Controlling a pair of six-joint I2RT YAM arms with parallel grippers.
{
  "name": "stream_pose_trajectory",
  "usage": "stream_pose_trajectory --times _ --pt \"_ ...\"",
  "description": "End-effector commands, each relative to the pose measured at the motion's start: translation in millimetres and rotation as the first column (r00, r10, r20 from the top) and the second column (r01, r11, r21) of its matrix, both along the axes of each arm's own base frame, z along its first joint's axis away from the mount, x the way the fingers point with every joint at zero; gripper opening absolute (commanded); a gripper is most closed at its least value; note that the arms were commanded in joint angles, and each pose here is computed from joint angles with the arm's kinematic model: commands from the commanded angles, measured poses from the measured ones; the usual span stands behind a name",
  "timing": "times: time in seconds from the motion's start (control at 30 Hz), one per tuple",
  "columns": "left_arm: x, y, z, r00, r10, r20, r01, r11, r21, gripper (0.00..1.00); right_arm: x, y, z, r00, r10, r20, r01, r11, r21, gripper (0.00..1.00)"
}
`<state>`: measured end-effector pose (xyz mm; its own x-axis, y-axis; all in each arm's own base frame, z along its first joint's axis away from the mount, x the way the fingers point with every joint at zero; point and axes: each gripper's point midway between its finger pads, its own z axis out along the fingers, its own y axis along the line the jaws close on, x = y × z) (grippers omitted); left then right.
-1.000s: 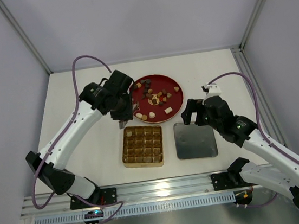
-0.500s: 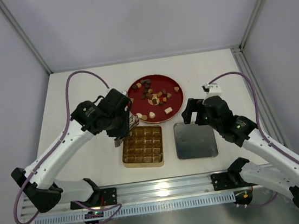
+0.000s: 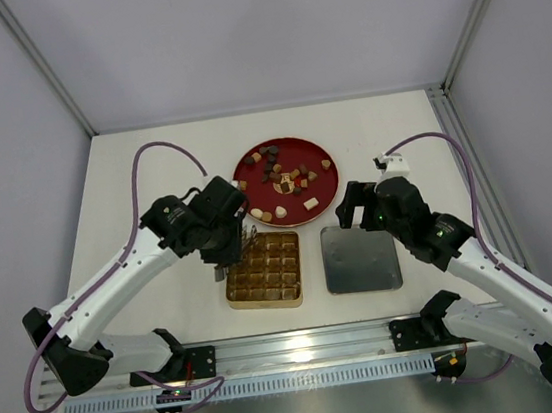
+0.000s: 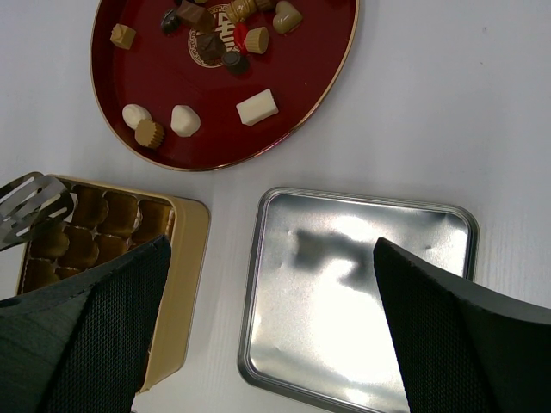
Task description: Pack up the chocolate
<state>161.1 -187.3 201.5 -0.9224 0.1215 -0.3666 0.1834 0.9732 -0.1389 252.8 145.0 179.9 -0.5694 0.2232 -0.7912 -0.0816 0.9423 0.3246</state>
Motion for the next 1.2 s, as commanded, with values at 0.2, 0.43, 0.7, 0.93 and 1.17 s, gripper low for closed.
stream_pose_trajectory --times 0.2,0.43,0.7,0.93,1.17 --pt "4.3 -15.0 2.6 1.000 -0.001 0.021 0.002 0.999 -0.054 0.33 4.7 1.0 -0.4 1.000 -0.018 0.014 0.017 1.000 0.017 1.00" --pt "4.4 -15.7 0.7 1.000 -0.004 0.019 0.005 0.999 -0.045 0.34 4.5 -0.1 -0.9 1.000 -0.019 0.015 0.019 1.000 0.014 1.00" --pt "5.6 -13.4 -2.5 1.000 0.001 0.022 -0.001 1.000 -0.030 0.36 3.7 0.6 -2.3 1.000 -0.016 0.011 0.016 1.000 0.016 1.00" --pt "6.4 -12.2 -5.1 1.000 0.004 0.023 -0.004 1.000 -0.020 0.38 4.1 0.0 -1.3 1.000 -0.016 0.015 0.016 1.000 0.010 1.00" --pt "9.3 -14.3 1.9 0.999 0.001 0.038 0.000 1.000 -0.026 0.37 4.2 0.2 -0.6 1.000 -0.015 0.016 0.015 1.000 0.015 1.00"
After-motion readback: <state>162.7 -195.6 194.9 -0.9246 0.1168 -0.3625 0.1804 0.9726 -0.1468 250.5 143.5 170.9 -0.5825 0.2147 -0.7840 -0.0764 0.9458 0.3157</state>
